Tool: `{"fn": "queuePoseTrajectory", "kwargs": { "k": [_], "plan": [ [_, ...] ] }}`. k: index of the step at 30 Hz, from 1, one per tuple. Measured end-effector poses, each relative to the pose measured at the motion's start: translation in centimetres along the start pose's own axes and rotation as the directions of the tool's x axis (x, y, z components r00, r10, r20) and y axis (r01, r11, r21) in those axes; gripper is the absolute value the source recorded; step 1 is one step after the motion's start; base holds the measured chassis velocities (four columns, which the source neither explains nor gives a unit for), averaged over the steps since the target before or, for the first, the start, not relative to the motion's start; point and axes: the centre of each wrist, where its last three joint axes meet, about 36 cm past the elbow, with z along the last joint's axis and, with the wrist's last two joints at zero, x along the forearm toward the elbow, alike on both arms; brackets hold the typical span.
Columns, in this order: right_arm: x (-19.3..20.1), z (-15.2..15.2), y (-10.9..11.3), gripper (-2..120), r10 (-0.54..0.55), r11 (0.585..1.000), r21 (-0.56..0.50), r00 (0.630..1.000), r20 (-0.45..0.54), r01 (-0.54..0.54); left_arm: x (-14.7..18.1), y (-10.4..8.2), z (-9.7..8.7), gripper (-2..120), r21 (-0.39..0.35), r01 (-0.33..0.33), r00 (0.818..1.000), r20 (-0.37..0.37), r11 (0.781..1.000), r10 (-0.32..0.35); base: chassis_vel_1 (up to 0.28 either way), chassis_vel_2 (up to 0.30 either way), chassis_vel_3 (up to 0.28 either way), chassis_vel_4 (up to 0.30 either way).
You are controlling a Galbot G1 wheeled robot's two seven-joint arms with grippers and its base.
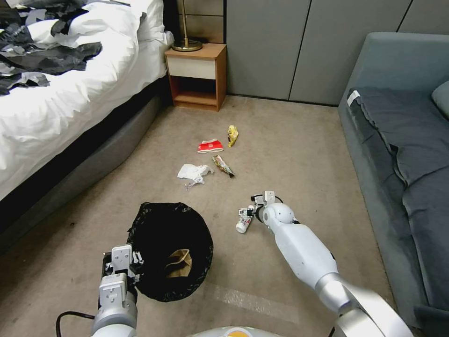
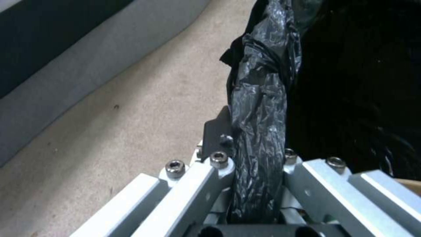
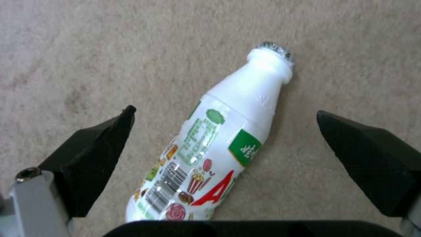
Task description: Pick up the trash bin, then pick up the garbage from the floor and place it into the trash bin.
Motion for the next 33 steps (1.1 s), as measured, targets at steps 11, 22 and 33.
{"fn": "queuePoseTrajectory", "kwargs": {
  "k": [11, 22, 33],
  "plan": [
    [-1.7, 1.2, 0.3, 100, 0.0, 1.0, -0.019, 1.0, -0.008, 0.0, 0.0, -0.1, 0.4, 2, -0.005, 0.004, 1.0, -0.008, 1.0, -0.004, 0.0, 0.0, 0.0, 0.0],
    [-2.6, 2.7, -0.3, 68, 0.009, 0.999, -0.037, 1.0, 0.006, -0.009, 0.2, -0.2, 0.5, 2, -0.008, 0.003, 1.0, -0.008, 1.0, -0.003, 0.0, 0.0, 0.0, 0.0],
    [-2.6, 2.9, -0.9, 41, 0.015, 0.999, -0.046, 1.0, 0.014, -0.015, 0.2, -0.3, 0.6, 2, -0.008, -0.002, 1.0, -0.008, 1.0, 0.002, 0.0, 0.0, 0.0, 0.0]
  ]
}}
